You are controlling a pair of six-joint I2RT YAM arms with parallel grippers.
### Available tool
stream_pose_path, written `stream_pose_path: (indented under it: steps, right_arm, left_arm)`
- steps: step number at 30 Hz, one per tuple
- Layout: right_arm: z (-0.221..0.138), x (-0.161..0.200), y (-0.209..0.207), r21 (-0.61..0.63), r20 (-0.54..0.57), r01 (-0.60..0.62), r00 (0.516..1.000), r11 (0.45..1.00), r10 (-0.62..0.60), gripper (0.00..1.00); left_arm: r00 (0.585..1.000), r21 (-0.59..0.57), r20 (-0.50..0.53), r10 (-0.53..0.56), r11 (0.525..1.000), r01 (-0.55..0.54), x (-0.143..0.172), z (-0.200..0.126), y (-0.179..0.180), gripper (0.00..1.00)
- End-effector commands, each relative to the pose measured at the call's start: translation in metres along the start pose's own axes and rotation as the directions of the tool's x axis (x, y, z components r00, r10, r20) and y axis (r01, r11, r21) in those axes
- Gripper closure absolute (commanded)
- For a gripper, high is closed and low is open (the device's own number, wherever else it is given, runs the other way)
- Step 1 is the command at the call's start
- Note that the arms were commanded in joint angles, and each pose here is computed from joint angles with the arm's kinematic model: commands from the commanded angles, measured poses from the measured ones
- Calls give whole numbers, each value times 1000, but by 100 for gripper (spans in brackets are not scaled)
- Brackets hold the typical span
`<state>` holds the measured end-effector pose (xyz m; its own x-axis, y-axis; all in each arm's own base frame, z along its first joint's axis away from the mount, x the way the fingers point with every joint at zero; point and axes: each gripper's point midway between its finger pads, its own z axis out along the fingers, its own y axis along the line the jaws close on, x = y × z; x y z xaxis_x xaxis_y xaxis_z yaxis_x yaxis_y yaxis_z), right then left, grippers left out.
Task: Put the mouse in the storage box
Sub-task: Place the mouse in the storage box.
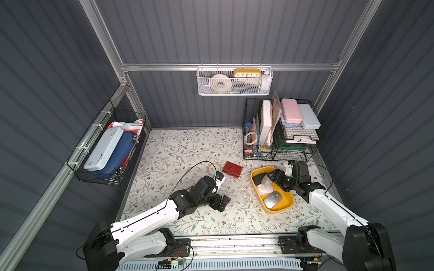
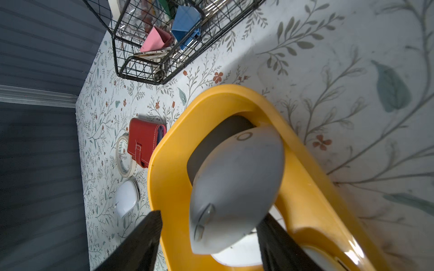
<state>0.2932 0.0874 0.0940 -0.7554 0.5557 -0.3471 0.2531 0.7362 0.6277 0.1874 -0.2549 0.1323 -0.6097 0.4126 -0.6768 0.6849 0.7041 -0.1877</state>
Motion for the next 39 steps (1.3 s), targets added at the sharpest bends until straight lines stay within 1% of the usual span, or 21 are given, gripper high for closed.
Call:
stream_pose_path:
  steps: [1, 9, 10, 13, 17, 19, 25, 27, 30, 32, 39]
  right_arm:
    - [-10, -5, -1, 28, 32, 38, 999, 999, -39, 30]
    - [-26, -5, 0, 43, 55, 74, 996, 996, -76, 30]
    - [-28, -10, -5, 73, 80, 72, 994, 995, -78, 30]
    - [-32, -13, -6, 83, 106, 74, 991, 994, -82, 29]
    - [-34, -16, -11, 111, 128, 79, 987, 991, -93, 28]
    - [-32, -16, -8, 100, 119, 83, 988, 991, -95, 29]
    - [-26, -24, -2, 91, 107, 80, 990, 993, -90, 38]
    - [-22, -27, 4, 68, 103, 77, 991, 995, -84, 42]
    - [-17, -31, 9, 50, 91, 67, 993, 996, -71, 45]
    - [-13, -28, 17, 10, 54, 68, 996, 998, -68, 48]
    - [4, -12, 12, -8, -39, 21, 999, 1000, -21, 55]
  left_arm:
    - [999, -43, -40, -16, 999, 14, 8, 4, 11, 1]
    - [995, -96, -63, -83, 992, 76, 3, 12, 32, 1]
    - [994, -101, -64, -87, 992, 80, 2, 13, 34, 1]
    - [992, -121, -73, -101, 988, 92, -2, 17, 41, 1]
    - [990, -142, -76, -118, 984, 107, -9, 20, 51, 0]
    - [989, -148, -71, -129, 982, 117, -13, 22, 55, 1]
    - [982, -174, -71, -173, 972, 159, -15, 25, 69, 1]
    - [978, -184, -73, -196, 966, 180, -14, 26, 75, 1]
    - [975, -183, -64, -213, 963, 198, -14, 24, 78, 1]
    - [975, -176, -53, -216, 963, 204, -13, 22, 78, 1]
    - [972, -172, -53, -229, 961, 217, -5, 20, 79, 1]
